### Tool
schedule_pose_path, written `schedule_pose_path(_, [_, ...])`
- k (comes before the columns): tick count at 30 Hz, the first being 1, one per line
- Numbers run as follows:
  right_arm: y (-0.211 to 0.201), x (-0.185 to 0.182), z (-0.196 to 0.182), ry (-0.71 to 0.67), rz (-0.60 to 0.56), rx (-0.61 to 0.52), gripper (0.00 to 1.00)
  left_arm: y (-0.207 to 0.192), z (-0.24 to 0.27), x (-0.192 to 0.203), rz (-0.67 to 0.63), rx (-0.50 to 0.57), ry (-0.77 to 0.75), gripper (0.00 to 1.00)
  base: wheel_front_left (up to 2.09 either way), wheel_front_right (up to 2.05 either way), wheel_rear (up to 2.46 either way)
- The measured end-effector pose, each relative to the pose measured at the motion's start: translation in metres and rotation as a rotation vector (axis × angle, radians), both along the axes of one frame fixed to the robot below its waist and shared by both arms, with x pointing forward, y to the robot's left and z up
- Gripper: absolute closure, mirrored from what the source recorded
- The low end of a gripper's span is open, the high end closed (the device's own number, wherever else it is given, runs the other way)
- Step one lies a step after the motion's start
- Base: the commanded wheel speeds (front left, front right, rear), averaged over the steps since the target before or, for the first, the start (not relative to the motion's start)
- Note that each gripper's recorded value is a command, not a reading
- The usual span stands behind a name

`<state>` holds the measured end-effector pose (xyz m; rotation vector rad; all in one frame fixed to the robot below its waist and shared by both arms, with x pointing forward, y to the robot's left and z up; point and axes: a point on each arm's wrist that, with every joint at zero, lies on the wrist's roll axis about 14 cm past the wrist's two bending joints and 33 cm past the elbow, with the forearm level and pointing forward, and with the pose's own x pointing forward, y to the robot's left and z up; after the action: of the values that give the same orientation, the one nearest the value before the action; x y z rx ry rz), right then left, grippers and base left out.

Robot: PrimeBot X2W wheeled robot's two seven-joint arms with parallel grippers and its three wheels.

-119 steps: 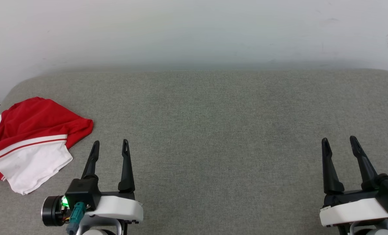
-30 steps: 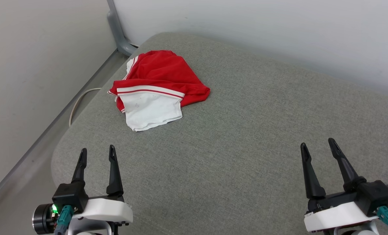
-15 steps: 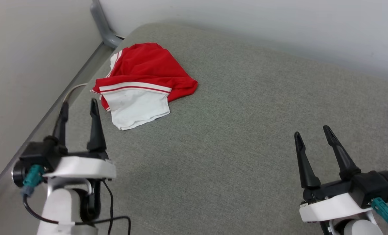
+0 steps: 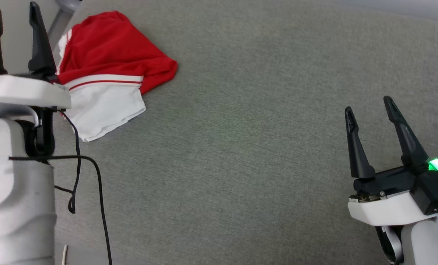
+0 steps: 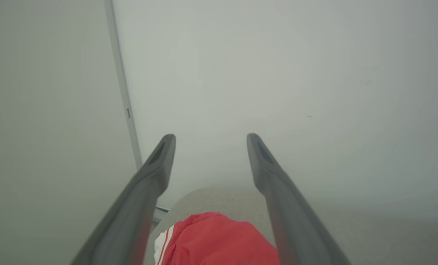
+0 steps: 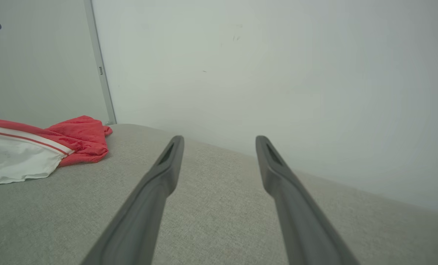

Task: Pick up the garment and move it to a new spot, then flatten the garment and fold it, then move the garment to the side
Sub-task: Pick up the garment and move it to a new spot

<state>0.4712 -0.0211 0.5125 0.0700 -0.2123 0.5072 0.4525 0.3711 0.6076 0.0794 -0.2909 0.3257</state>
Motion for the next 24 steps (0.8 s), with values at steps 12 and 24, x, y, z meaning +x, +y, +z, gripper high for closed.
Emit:
schedule_pose_path(12, [-0.032,0.022,-0.026,0.025,-0.085,-0.020,0.00,0.001,-0.109,0.073,-0.124,-0.082,0.699,0.00,0.00,0.00,0.00])
schedule_pose_path(24, [-0.055,0.033,-0.045,0.054,-0.149,-0.037,0.00,-0.015,-0.208,0.052,-0.173,-0.296,1.241,0.00,0.00,0.00,0.00])
